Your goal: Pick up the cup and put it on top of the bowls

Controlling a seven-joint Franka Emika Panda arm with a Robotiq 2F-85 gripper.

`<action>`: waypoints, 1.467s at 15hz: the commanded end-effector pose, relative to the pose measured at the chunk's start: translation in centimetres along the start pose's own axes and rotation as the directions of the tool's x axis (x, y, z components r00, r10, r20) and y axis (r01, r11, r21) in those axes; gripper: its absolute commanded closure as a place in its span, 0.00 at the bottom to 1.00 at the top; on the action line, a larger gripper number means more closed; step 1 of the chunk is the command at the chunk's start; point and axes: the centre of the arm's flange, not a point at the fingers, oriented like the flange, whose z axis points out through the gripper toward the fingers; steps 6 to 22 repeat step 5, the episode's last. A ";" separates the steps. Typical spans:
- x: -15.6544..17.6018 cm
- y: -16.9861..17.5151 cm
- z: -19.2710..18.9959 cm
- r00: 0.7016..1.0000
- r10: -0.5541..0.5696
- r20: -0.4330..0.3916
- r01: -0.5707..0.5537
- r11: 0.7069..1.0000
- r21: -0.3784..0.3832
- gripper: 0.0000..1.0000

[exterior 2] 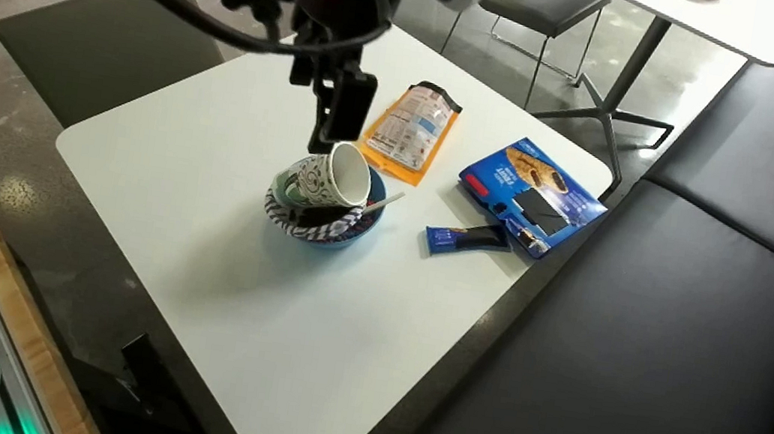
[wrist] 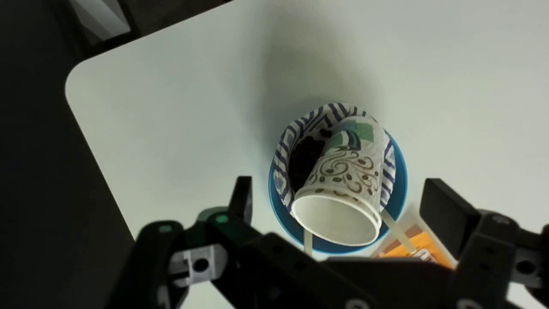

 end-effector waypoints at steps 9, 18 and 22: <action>-5.6 -1.7 -0.8 0.994 -0.101 -0.042 0.098 0.994 -0.050 0.00; -5.6 -1.7 -0.8 0.994 -0.101 -0.042 0.098 0.994 -0.050 0.00; -5.6 -1.7 -0.8 0.994 -0.101 -0.042 0.098 0.994 -0.050 0.00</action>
